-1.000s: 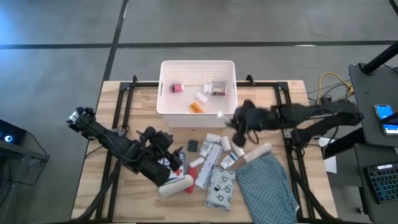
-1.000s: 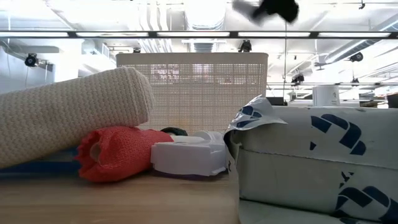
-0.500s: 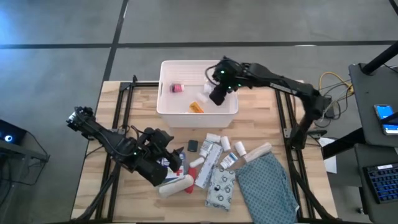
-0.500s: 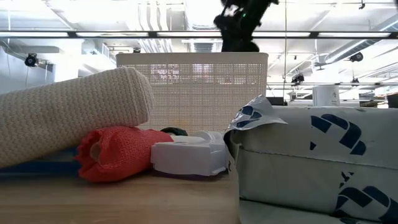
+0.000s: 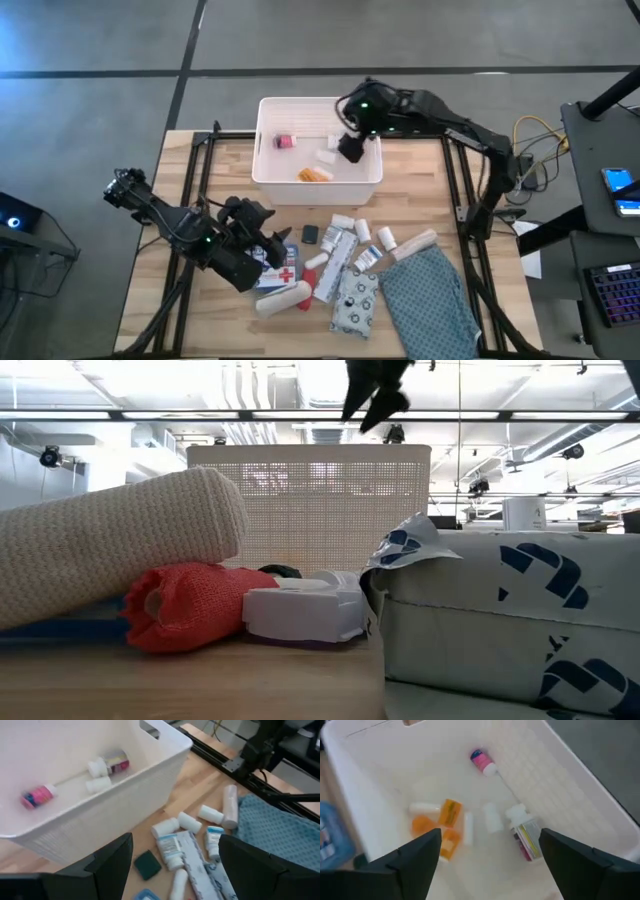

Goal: Pick & place medical supplies in basket/bin
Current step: Put the white bandage into the white bin

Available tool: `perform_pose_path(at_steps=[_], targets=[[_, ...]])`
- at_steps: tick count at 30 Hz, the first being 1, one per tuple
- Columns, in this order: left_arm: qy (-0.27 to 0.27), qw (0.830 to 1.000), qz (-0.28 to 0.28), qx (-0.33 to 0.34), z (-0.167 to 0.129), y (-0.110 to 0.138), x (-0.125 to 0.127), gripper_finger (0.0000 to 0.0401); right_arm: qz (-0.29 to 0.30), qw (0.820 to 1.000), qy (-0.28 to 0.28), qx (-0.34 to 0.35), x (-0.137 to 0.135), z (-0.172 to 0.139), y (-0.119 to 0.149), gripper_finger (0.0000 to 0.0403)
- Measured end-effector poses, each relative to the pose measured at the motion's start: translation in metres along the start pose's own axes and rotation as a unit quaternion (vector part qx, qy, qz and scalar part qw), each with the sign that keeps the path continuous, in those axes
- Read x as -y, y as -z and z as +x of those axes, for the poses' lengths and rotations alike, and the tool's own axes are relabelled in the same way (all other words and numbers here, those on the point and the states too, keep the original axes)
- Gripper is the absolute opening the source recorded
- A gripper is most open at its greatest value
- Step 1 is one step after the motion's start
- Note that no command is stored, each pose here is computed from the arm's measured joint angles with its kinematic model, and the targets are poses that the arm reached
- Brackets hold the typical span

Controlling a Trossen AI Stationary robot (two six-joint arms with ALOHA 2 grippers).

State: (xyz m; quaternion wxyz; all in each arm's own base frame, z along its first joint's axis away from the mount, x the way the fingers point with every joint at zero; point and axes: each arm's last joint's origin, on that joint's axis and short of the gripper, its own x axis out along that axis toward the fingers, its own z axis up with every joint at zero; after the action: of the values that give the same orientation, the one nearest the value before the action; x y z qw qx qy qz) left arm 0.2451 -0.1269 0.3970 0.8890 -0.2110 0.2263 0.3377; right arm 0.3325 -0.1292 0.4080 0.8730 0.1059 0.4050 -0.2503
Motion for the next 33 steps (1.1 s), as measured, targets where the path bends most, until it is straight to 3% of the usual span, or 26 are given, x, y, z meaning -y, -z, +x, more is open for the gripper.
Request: perform_pose_path(at_steps=[8,13,20,29,33], targets=[[-0.008,0.999,0.028,0.026,-0.01,-0.028,-0.028,0.0273,-0.041,0.996,-0.017,-0.073,-0.018,-0.051,0.037,0.0316],[-0.011,0.998,0.057,0.033,-0.014,-0.039,-0.04,0.0273,-0.061,0.987,-0.013,-0.15,-0.039,-0.062,0.068,0.0308],[-0.017,0.995,0.099,0.026,-0.01,-0.033,-0.042,0.0273,-0.149,0.96,-0.042,-0.232,-0.074,-0.069,0.124,0.0297],[-0.028,0.992,0.118,-0.013,0.005,-0.011,-0.045,0.0273,-0.265,0.906,-0.034,-0.329,-0.102,-0.049,0.21,0.029],[-0.033,0.993,0.11,-0.023,0.009,-0.004,-0.046,0.0273,-0.266,0.899,-0.054,-0.343,-0.115,-0.024,0.242,0.0287]])
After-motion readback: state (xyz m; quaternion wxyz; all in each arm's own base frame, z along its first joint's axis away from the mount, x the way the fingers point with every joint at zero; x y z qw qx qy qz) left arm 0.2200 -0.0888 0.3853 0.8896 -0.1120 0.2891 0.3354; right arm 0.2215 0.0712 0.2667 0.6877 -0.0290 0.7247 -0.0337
